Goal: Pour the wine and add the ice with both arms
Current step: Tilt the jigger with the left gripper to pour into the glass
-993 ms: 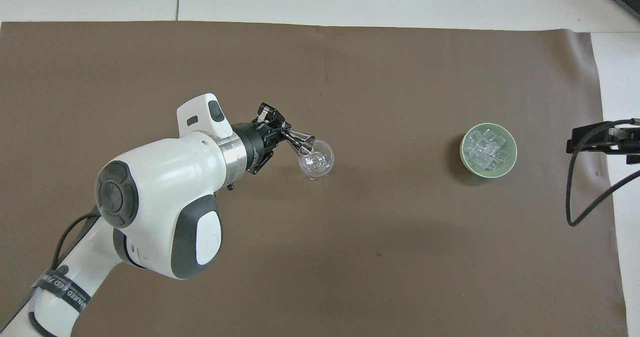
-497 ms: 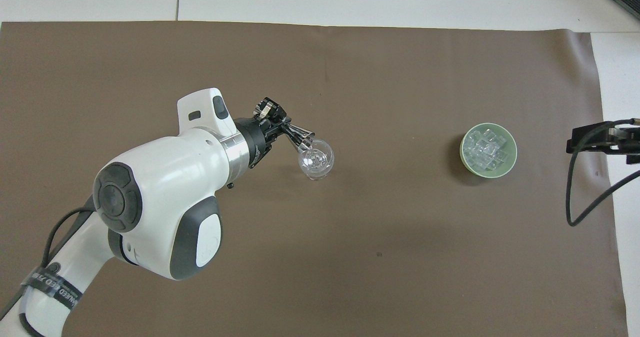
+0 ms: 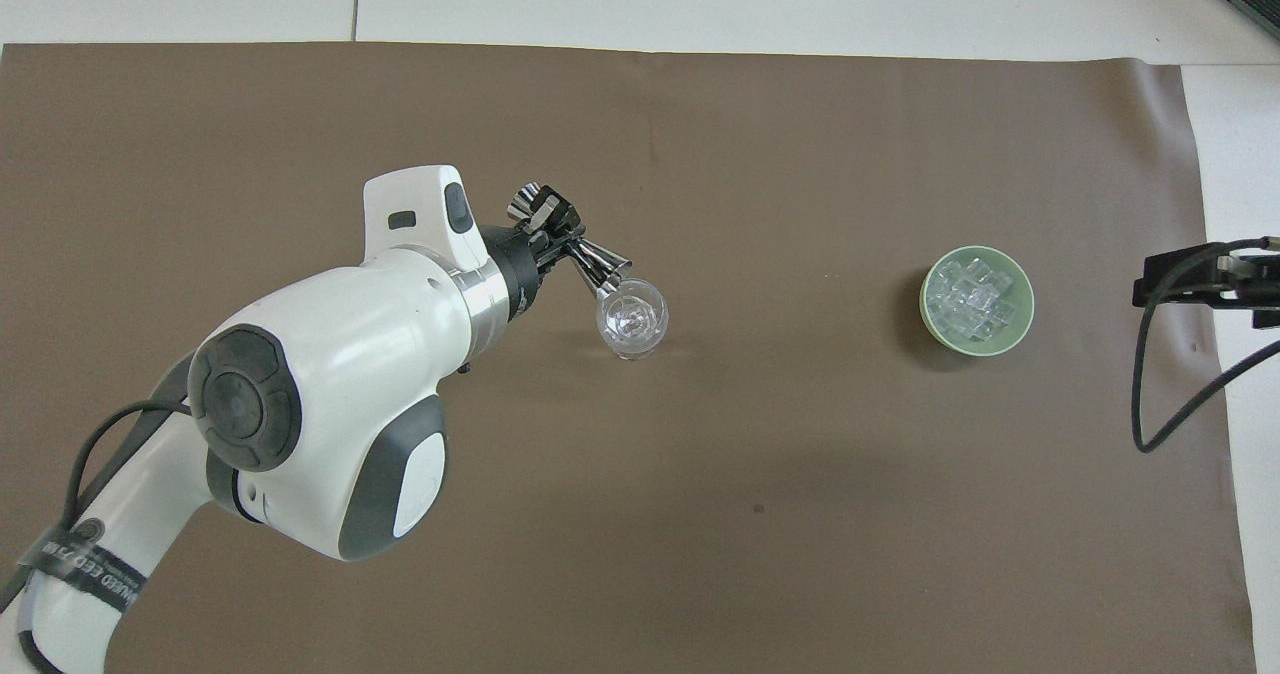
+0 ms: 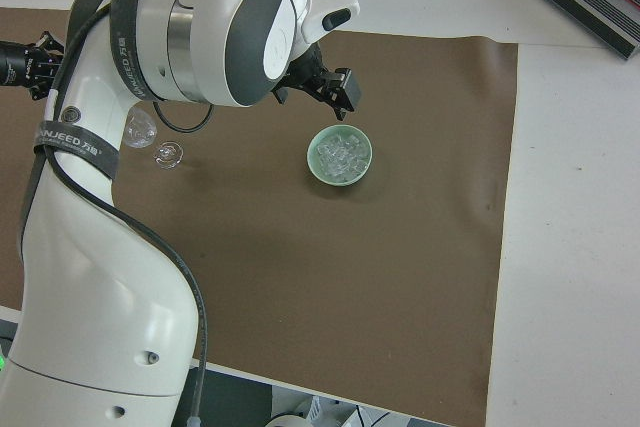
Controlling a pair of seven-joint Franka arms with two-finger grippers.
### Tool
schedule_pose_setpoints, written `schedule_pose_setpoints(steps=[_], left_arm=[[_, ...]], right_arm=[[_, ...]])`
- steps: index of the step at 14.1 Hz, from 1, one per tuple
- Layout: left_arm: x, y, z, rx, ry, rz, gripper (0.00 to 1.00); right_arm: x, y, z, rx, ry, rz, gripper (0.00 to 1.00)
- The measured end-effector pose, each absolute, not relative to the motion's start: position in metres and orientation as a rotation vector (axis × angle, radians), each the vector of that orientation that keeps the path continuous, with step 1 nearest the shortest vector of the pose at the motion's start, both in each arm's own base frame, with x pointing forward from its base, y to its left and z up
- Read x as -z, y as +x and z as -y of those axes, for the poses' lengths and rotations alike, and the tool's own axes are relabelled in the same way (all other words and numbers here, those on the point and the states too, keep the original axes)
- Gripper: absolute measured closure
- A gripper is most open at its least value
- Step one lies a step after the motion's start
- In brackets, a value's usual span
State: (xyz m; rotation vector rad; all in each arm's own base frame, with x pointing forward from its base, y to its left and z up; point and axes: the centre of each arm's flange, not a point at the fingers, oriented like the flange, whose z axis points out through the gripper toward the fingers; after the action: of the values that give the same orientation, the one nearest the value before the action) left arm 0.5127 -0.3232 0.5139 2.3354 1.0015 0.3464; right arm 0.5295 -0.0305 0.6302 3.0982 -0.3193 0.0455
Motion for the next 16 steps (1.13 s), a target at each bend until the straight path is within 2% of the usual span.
schedule_pose_setpoints(steps=[16], left_arm=[[-0.546,0.500,0.355,-0.587,2.515,-0.736,0.80]], right_arm=[[-0.630,0.530,0.030,-0.046,3.098,0.319,0.00]])
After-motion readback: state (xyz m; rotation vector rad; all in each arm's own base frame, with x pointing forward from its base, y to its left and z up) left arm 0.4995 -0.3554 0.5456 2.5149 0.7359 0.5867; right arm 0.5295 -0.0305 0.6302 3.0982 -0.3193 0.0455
